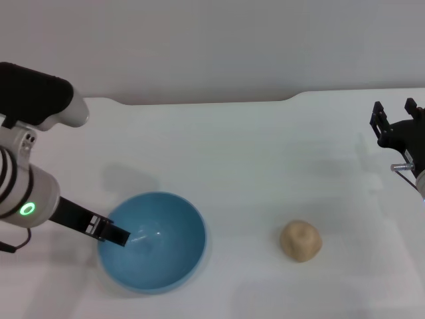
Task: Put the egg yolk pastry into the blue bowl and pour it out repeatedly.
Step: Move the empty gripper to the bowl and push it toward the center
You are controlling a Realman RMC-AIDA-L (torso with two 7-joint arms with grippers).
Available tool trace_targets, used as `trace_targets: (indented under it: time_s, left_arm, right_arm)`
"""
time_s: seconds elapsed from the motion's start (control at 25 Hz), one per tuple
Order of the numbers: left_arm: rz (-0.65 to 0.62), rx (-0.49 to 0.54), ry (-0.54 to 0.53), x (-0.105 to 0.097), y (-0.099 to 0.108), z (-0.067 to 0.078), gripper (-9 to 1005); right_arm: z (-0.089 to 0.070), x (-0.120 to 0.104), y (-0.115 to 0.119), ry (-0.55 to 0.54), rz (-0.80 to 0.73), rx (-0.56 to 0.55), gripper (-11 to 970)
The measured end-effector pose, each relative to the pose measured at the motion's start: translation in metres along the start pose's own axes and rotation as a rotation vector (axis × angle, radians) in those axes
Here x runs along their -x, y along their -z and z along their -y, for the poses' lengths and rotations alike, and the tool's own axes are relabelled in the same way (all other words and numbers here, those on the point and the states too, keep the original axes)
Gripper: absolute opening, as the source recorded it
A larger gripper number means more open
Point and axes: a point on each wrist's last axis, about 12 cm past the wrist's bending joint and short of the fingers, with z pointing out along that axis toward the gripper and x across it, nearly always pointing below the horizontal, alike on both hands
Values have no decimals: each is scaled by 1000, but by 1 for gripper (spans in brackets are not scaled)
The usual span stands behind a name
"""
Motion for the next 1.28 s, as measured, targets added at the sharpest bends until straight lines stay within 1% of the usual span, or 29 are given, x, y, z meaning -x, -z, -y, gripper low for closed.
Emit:
trace_targets:
  time_s: [0.16,0.28,0.44,0.6,0.64,0.68,0.84,1.12,1.28]
  left_arm:
    - [-5,-1,-1,4,-5,6,855]
    - [6,3,-2,7,-9,8,855]
    - [44,2,8,11,-14,6,854]
    - [24,-1,7,12,-21,7,855]
    - [-2,-2,7,12,-28,6,855]
    - [-5,-2,8,12,-29,6,855]
    - [12,3,9,13,-36,4,854]
    - [13,17,-4,12,-52,2,816]
    - [22,22,-4,12,-56,1,794]
  right_arm:
    - [0,0,0,0,0,0,544]
    - [0,-1,1,0,-2,-2,545]
    - [1,-1,1,-1,-4,-3,545]
    - [1,-2,2,-1,-5,-5,545]
    - [2,-2,2,-1,-6,-5,545]
    - [2,-2,2,-1,-6,-5,545]
    - [2,-2,2,-1,-6,-5,544]
    - [2,-2,2,-1,-6,-5,544]
    - [2,-2,3,-1,-6,-6,544]
